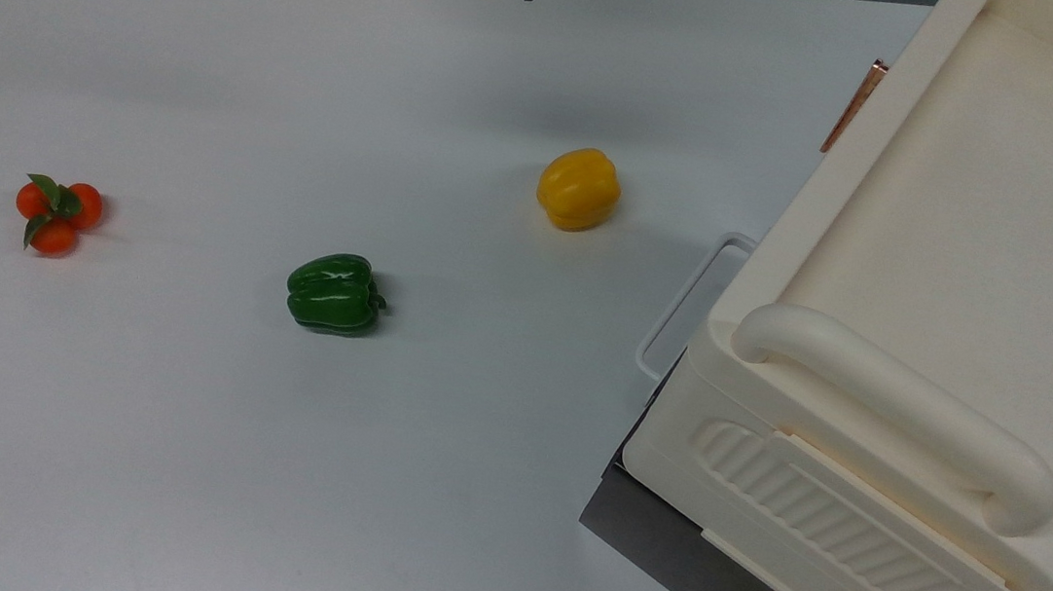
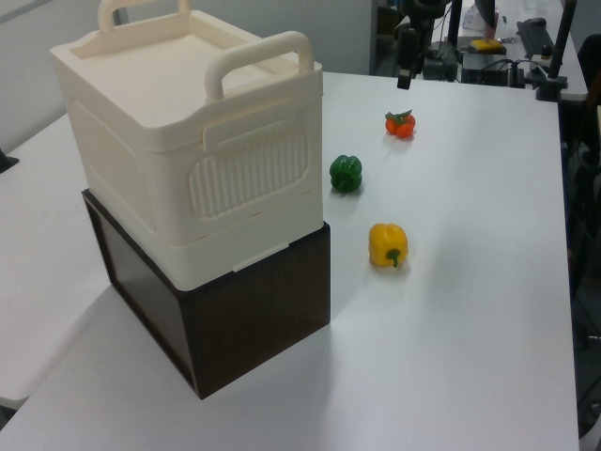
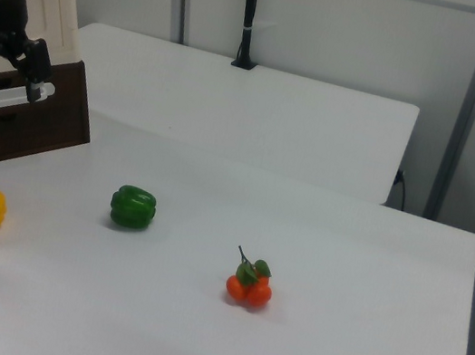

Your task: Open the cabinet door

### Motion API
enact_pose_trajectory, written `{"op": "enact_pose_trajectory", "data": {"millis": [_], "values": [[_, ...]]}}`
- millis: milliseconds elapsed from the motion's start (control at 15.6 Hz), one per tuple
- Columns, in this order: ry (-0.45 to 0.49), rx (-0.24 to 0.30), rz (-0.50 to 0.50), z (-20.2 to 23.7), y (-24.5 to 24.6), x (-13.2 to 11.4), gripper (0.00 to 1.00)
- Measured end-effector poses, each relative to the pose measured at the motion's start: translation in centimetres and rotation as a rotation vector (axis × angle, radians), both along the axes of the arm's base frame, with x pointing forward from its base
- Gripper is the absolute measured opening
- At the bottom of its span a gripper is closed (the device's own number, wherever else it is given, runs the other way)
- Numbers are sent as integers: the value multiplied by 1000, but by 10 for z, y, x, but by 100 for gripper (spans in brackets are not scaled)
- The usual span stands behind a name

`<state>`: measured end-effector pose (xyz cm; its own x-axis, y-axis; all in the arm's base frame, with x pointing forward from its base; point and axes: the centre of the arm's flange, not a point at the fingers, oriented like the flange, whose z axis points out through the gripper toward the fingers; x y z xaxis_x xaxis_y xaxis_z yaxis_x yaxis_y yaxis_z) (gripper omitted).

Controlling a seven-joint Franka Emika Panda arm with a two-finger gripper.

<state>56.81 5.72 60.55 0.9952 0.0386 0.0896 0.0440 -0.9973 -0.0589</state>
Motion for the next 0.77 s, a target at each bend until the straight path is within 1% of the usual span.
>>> {"op": "enact_pose_trajectory", "data": {"millis": [384,448,576,769], "values": [[1,-1,7,0,-1,0,100],[-3,-3,36,1,2,0,100],[-16,-3,129,5,11,-1,100],[-42,25,285,14,36,-3,100]]}}
